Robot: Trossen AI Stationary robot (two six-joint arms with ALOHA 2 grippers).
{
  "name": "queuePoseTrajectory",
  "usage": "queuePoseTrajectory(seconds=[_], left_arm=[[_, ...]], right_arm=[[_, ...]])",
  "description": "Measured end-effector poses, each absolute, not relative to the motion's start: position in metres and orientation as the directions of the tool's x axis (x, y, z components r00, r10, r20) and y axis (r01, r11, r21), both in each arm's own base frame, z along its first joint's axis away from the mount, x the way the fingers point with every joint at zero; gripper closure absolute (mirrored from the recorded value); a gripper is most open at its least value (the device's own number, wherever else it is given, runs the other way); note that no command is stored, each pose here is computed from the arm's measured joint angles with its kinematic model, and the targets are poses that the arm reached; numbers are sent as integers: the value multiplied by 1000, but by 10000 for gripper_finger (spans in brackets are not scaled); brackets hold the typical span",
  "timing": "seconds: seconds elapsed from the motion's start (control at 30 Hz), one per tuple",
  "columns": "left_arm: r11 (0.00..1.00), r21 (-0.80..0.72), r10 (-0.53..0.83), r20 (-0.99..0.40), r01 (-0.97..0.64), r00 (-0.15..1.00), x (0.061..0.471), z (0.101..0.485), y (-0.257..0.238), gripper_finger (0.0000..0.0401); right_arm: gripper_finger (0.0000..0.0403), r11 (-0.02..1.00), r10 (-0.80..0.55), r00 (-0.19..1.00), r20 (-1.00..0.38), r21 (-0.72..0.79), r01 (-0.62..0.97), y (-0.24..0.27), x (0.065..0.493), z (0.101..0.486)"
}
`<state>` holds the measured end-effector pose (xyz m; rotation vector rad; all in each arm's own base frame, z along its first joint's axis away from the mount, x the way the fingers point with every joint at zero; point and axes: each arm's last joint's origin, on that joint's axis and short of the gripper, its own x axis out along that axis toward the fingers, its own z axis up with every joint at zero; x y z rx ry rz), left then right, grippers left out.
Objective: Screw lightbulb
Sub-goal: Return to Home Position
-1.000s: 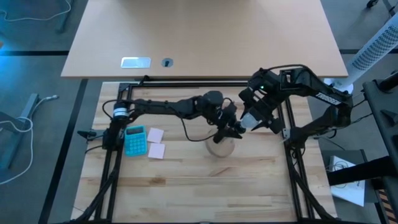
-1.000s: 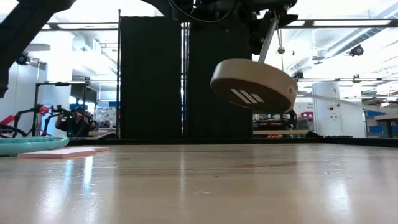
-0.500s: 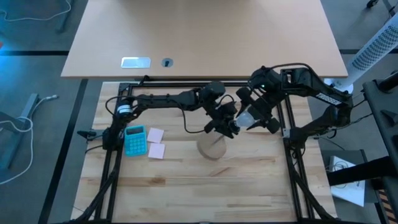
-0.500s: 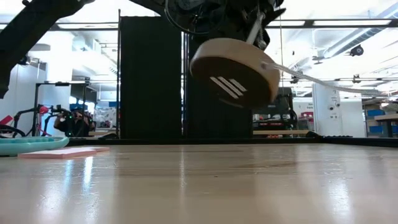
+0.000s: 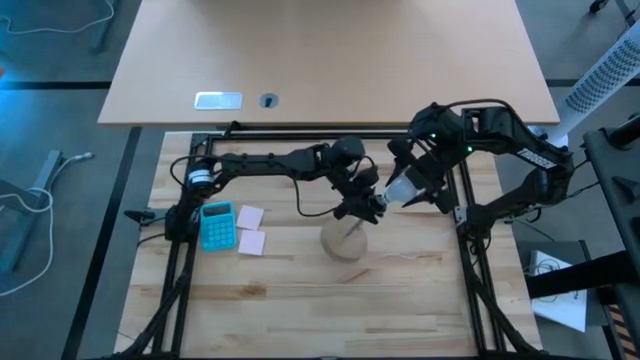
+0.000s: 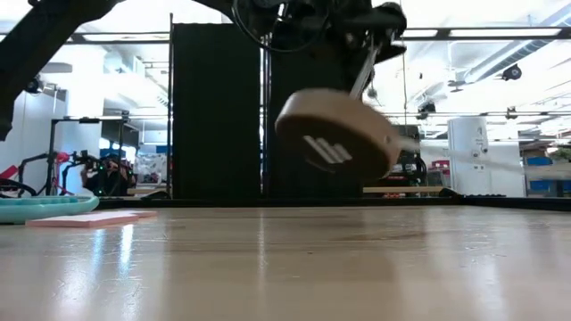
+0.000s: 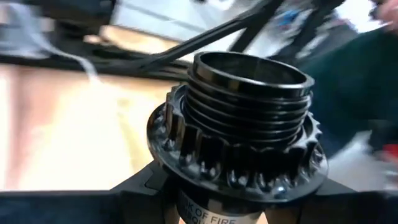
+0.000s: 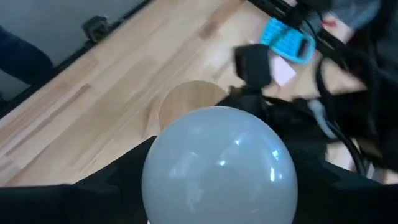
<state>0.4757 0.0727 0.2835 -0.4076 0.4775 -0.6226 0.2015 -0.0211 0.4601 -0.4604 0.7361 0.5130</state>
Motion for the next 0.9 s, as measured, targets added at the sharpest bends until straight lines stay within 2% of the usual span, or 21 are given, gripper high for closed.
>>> queuePoseTrajectory(seconds=[0.13,0.23,0.4,0.53,0.7,0.9], left_arm=[[889,-332,-439,-427,314,791,465,298,65,247],[946,-185,-320,-417,265,851,464,313,50,247],[940,-147,-338,-322,306,884,474,319,18,247],[964,-115,-264,-292,240,919,484,306,5,245],[987,-87,-147,-162,135,976,491,285,-8,243],[996,-93,-18,-150,4,989,492,234,-3,241]], right_arm=[[155,842,235,623,-746,-165,-515,-31,199,457],[150,884,202,618,-760,-131,-449,-43,200,451],[147,941,87,591,-802,-128,-313,-69,196,440],[154,972,24,543,-839,-107,-209,-89,189,429],[149,993,-43,442,-896,-86,-80,-112,189,405],[148,1000,11,286,-958,15,12,-131,194,359]])
